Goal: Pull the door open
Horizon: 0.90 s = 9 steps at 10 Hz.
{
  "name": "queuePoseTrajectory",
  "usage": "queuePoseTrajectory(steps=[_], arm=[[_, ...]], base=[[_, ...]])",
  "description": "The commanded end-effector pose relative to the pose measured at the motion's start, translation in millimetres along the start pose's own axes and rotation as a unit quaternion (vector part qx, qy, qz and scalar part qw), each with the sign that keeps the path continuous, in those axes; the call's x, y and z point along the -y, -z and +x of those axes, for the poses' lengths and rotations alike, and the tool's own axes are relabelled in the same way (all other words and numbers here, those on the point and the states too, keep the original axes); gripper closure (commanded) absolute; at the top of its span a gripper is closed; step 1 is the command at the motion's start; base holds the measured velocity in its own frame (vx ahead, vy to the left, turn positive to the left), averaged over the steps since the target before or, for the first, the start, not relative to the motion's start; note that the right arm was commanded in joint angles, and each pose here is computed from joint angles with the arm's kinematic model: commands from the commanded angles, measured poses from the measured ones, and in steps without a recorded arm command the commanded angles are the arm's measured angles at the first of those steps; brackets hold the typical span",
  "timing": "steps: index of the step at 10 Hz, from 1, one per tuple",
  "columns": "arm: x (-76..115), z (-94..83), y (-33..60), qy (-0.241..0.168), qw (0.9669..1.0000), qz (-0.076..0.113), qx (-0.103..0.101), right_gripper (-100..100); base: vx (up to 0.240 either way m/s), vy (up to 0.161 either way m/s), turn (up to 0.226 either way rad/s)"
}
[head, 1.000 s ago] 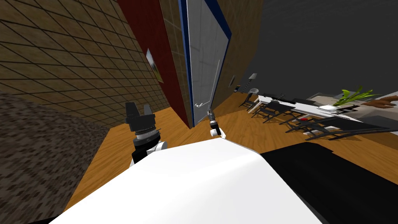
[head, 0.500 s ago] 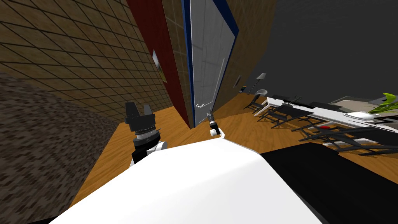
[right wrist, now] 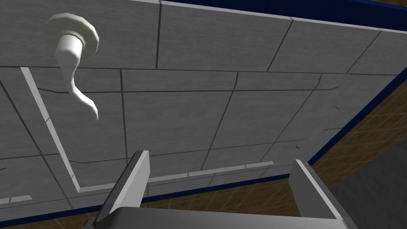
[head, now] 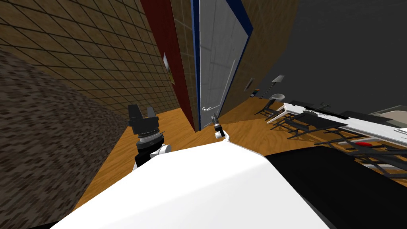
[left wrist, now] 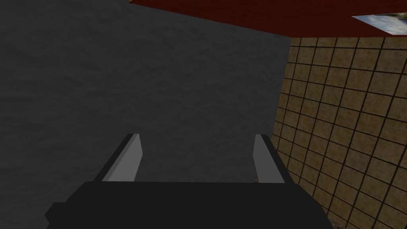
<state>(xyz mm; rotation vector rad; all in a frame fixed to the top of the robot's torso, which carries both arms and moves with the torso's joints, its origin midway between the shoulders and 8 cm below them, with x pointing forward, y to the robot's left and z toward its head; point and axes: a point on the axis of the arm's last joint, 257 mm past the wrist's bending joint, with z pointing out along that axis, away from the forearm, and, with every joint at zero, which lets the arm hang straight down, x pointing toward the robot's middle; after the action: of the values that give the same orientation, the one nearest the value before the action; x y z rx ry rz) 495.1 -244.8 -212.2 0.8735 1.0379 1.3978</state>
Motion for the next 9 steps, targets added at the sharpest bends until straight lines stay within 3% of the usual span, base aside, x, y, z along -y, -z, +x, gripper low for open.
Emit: queuePoseTrajectory(steps=[1, 5, 9], arm=[[9.5, -0.1, 1.8, 0.000, 1.0000, 0.010, 0.000, -100], [36.4, -6.6, 2.3, 0.002, 0.9993, 0.037, -0.001, -100], [66.8, -16.8, 3.9, 0.006, 0.9976, 0.069, 0.000, -100]], base=[[0.016, -0.086, 0.078], [0.022, -0.072, 0.128], [0.026, -0.107, 0.198]])
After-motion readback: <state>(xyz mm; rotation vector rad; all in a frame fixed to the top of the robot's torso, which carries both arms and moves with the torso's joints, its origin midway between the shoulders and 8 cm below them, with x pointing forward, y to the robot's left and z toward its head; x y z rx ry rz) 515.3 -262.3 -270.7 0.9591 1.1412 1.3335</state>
